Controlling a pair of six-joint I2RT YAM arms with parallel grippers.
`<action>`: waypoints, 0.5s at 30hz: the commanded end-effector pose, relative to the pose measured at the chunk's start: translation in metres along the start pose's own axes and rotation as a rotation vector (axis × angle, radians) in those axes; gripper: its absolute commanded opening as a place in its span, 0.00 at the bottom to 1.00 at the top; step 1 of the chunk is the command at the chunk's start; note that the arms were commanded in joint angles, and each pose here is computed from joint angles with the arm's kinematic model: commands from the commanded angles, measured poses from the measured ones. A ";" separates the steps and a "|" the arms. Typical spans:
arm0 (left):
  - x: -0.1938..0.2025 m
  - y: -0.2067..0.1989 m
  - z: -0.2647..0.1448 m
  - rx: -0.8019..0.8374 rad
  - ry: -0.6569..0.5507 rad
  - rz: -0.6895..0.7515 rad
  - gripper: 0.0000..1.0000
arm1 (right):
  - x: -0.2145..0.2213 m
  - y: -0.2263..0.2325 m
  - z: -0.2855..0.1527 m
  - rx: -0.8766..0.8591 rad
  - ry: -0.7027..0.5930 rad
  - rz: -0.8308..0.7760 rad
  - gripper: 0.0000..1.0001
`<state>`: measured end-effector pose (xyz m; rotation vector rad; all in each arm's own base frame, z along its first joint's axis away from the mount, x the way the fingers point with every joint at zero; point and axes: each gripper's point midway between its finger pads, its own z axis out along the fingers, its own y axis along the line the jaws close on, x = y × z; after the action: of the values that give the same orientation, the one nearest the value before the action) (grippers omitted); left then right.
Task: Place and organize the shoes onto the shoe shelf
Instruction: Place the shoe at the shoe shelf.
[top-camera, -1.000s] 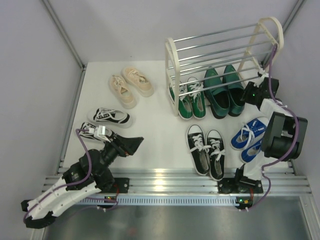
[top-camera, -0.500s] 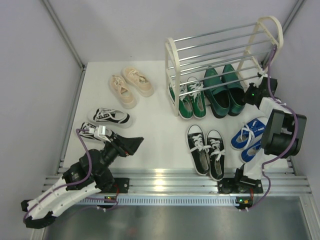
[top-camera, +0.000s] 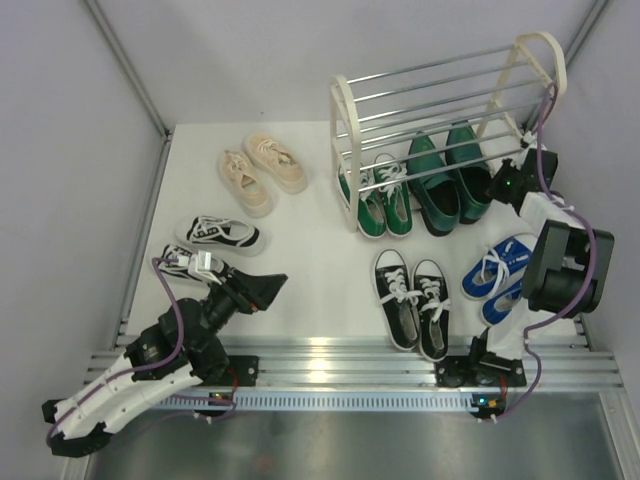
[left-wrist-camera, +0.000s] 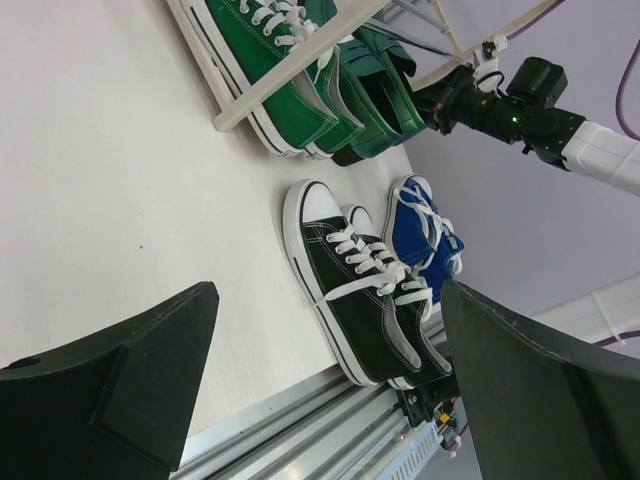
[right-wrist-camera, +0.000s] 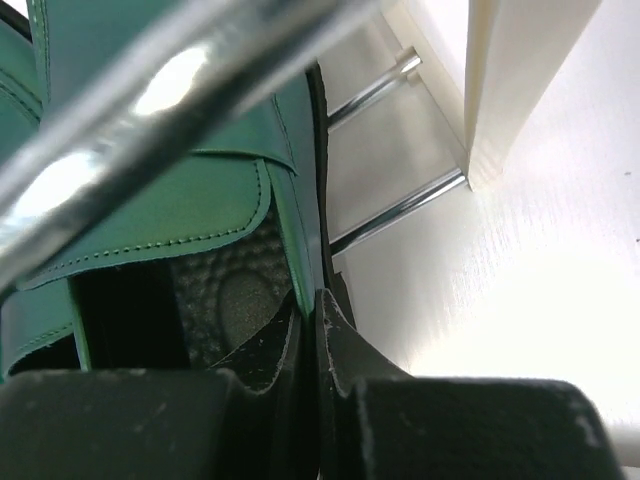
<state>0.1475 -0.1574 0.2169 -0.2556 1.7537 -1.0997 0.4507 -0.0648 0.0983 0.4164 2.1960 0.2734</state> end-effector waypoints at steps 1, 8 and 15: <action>-0.013 -0.012 -0.001 0.033 -0.037 -0.004 0.98 | -0.099 0.049 -0.037 -0.124 -0.297 -0.085 0.00; -0.013 -0.012 -0.001 0.030 -0.037 -0.003 0.98 | -0.104 0.049 -0.034 -0.114 -0.298 -0.156 0.00; -0.013 -0.012 0.000 0.029 -0.036 -0.005 0.98 | -0.098 0.044 -0.016 -0.101 -0.242 -0.208 0.00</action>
<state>0.1475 -0.1574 0.2169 -0.2553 1.7533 -1.0997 0.4678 -0.0688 0.1348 0.2797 2.1311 0.2138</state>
